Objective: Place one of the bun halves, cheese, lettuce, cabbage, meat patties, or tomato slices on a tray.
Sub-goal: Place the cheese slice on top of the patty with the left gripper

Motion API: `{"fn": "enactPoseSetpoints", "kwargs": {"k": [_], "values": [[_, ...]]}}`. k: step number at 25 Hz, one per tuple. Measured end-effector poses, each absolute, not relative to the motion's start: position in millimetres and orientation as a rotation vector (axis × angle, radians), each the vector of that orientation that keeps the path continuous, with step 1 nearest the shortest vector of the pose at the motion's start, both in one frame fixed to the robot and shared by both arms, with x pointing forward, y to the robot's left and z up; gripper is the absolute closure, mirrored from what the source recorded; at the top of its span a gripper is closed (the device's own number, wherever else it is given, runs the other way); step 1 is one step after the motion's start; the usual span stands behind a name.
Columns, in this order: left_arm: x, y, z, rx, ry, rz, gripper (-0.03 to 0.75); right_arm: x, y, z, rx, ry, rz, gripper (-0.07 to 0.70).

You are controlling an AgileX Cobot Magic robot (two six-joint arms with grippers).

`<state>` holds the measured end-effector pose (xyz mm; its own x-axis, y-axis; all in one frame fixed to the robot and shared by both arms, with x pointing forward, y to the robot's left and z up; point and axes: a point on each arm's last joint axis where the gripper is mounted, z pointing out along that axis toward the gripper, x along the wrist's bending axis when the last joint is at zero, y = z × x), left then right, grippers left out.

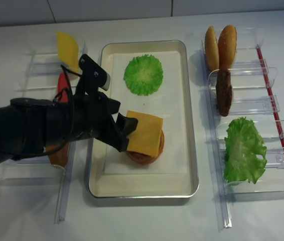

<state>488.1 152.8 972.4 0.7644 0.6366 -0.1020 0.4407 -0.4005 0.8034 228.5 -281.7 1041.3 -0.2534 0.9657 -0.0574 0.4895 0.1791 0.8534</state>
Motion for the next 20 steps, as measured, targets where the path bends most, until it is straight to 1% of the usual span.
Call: {"fn": "enactPoseSetpoints", "kwargs": {"k": [8,16,20], "values": [[493.2,155.6,973.9,2.114,0.736,0.385,0.238,228.5,-281.7,1041.3,1.372,1.835,0.981,0.116],[518.4,152.5,1004.9,2.121,0.632,0.589,0.238,228.5,-281.7,1041.3,1.372,1.835,0.981,0.116],[523.7,157.2,1007.2,2.233,0.492,0.734,0.238,228.5,-281.7,1041.3,1.372,1.835,0.981,0.116]]}}
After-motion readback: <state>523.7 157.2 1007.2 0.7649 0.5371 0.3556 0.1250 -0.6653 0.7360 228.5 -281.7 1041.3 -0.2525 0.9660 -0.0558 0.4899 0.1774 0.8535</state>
